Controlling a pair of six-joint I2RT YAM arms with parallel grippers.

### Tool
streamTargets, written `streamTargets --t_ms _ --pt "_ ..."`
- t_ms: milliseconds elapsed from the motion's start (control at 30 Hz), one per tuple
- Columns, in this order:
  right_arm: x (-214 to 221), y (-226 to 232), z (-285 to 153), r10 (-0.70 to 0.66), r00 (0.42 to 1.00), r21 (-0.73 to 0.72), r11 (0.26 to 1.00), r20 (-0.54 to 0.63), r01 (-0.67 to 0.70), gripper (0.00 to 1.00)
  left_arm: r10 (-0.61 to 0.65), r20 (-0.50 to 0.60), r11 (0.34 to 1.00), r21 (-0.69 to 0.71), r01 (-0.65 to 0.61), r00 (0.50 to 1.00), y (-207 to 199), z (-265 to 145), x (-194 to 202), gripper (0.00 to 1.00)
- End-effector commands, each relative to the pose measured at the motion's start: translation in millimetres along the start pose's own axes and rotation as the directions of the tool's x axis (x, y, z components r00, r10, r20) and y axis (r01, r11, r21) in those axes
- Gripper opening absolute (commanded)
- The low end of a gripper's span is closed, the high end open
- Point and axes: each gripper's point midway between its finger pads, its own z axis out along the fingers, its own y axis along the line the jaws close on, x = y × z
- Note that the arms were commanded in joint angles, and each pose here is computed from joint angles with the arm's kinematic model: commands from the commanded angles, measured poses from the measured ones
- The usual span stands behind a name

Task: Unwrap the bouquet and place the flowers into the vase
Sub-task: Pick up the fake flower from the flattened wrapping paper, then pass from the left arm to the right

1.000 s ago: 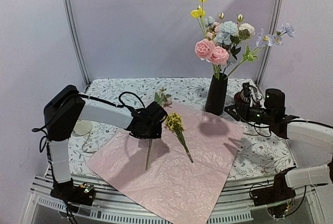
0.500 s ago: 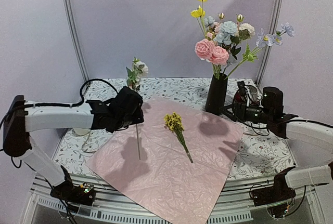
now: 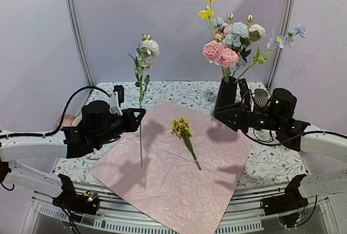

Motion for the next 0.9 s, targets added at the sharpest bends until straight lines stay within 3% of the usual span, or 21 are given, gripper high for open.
streamTargets --t_ms 0,233,367,533,867 --pt "-14.4 39.0 20.0 -0.04 0.998 -0.102 0.994 0.056 0.046 0.51 -0.004 0.113 0.945 0.325 -0.033 0.994 -63.8 -22.8 -21.3 0.06" --pt "-2.1 77.5 62.8 -0.067 0.996 -0.171 0.982 0.053 0.075 0.54 0.03 0.115 0.861 0.502 -0.084 0.993 -109.7 -35.3 -7.1 0.06" --pt "-1.5 94.2 82.2 -0.081 0.995 -0.199 0.976 0.064 0.092 0.54 0.061 0.109 0.836 0.538 -0.111 0.992 -122.7 -35.5 3.0 0.07" --pt "-14.2 114.2 87.6 -0.1 0.982 -0.24 0.961 0.158 0.137 0.54 0.063 0.121 0.819 0.561 -0.121 0.991 -128.9 -37.6 6.0 0.07" --pt "-30.3 118.4 106.1 -0.062 0.972 -0.243 0.963 0.225 0.117 0.49 0.068 0.139 0.731 0.667 -0.145 0.988 -151.5 -51.6 14.8 0.06"
